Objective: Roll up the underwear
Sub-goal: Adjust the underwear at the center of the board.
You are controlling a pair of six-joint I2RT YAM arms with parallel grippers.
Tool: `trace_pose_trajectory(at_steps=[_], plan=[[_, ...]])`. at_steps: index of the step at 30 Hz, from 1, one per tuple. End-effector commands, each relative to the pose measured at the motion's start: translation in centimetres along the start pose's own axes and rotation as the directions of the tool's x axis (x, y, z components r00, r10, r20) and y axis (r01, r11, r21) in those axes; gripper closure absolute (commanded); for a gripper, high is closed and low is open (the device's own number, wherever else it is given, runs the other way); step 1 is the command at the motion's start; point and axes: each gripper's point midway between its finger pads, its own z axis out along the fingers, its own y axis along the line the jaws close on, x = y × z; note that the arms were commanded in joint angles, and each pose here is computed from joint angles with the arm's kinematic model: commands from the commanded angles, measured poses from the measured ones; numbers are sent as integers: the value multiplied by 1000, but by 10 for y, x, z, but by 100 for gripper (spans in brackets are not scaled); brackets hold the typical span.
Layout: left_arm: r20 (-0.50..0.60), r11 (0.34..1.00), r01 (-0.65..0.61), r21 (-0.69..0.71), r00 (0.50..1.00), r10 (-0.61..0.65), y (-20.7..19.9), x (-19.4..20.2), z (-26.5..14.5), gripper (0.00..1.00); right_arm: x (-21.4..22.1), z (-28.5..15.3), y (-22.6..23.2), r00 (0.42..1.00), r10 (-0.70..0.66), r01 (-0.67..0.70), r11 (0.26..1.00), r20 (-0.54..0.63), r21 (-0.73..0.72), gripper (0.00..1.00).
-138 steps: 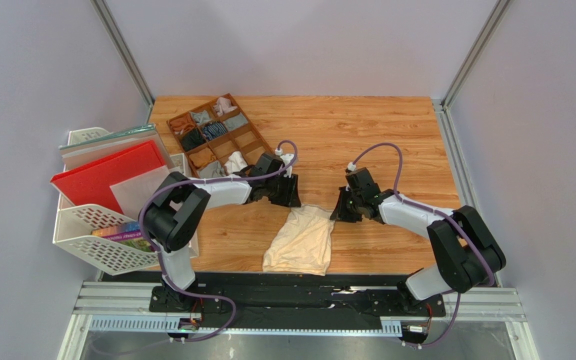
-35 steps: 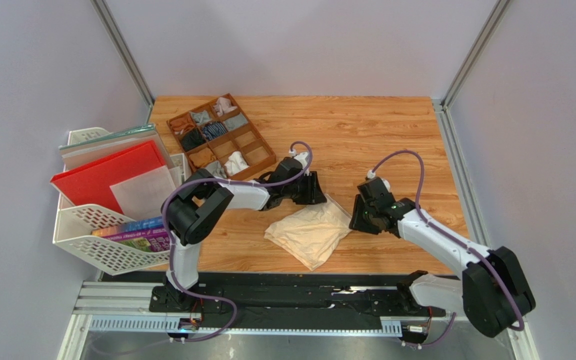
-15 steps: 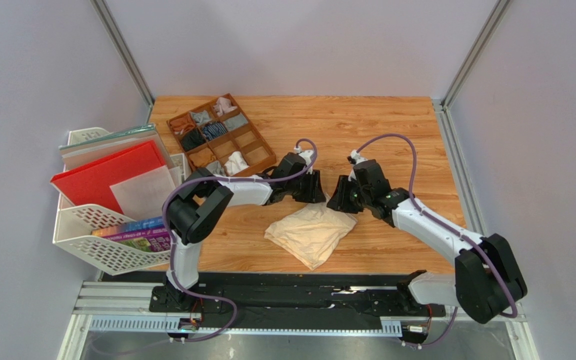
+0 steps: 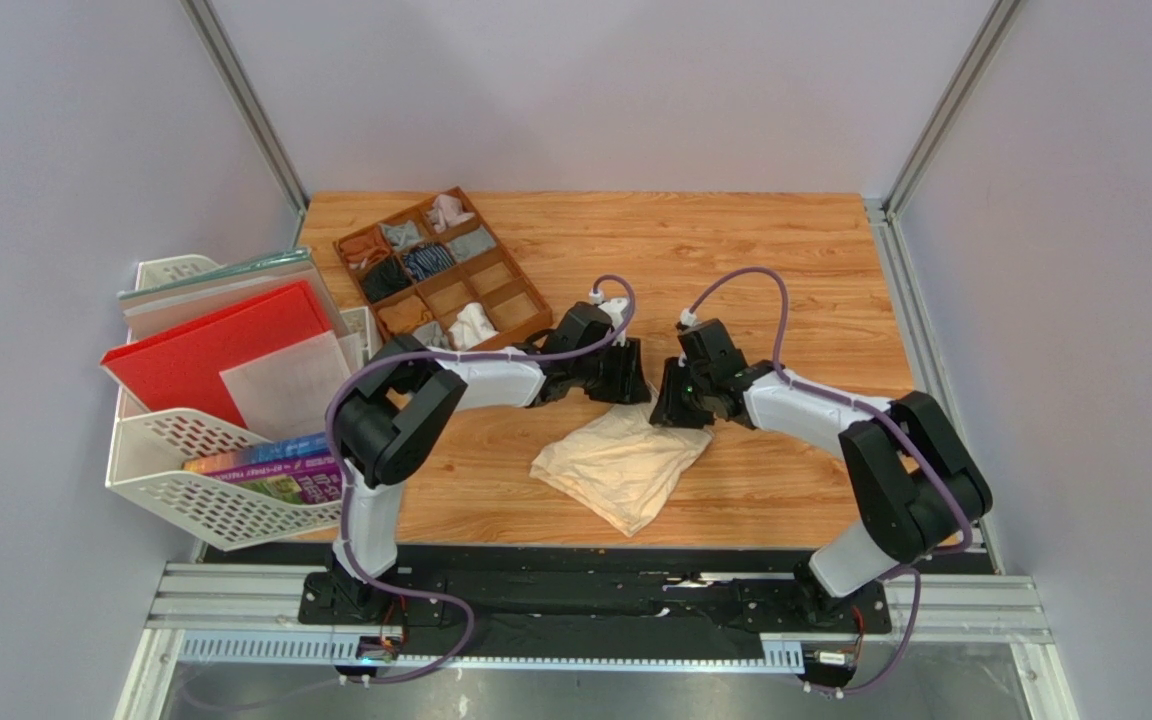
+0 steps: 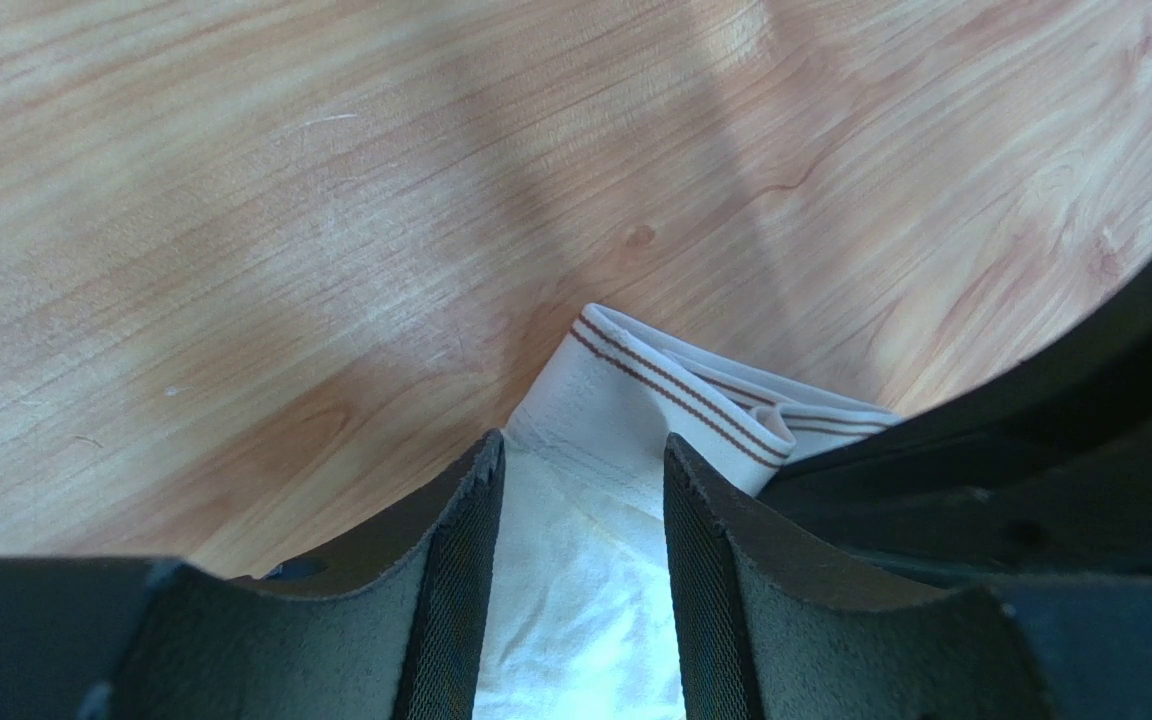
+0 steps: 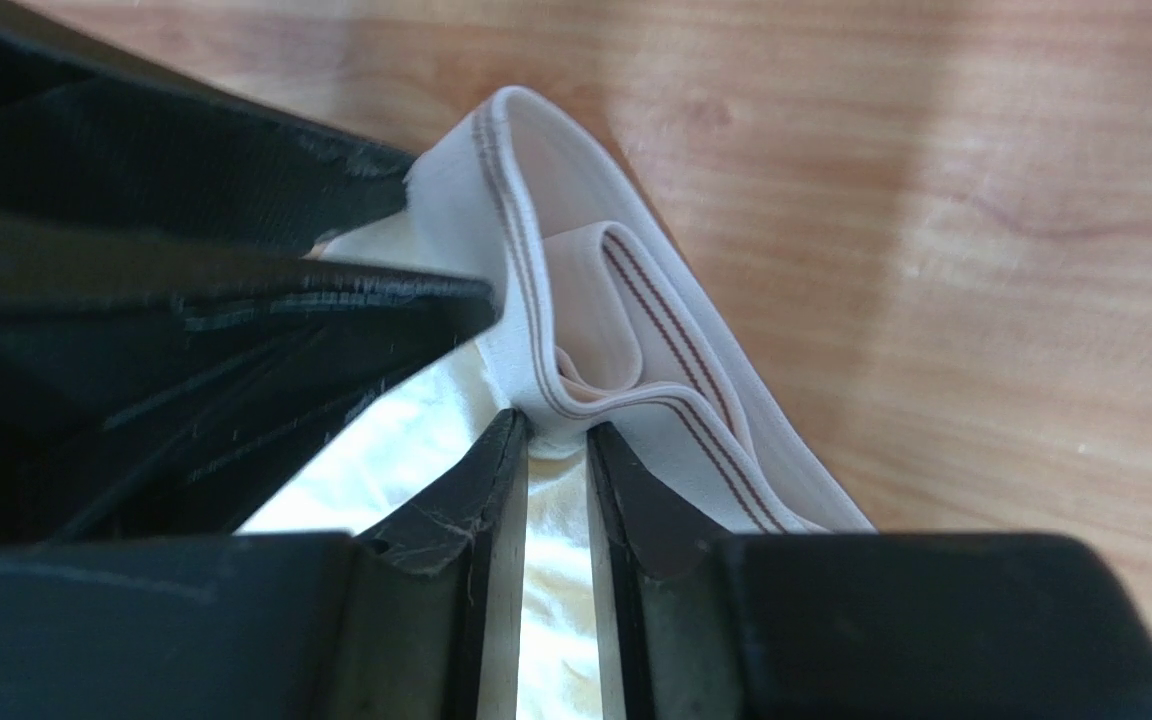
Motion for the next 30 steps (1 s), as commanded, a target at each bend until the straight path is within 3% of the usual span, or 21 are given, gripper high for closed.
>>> trace_pose_trajectory(at_steps=[1,5,10,13,24,30], plan=[[12,998,-57,2,998,57,-2,-13,0,49,-23,10,-6,998,-20,15,997,57,74,79],[73,994,-102,-43,992,105,-9,-42,-17,41,-15,14,-18,1000,-2,-1,992,21,129,79],[160,984,-146,-98,974,161,-31,-87,-59,39,-1,15,-24,999,34,-32,989,-5,146,80],[187,987,-115,-111,973,135,-35,-90,-81,39,4,15,-30,999,50,-50,983,7,175,80],[53,983,174,51,983,-176,-35,13,-69,42,20,6,-19,978,185,-201,961,102,190,82],[11,974,219,60,975,-220,-28,42,-59,42,29,2,-17,974,198,-218,954,114,205,82]])
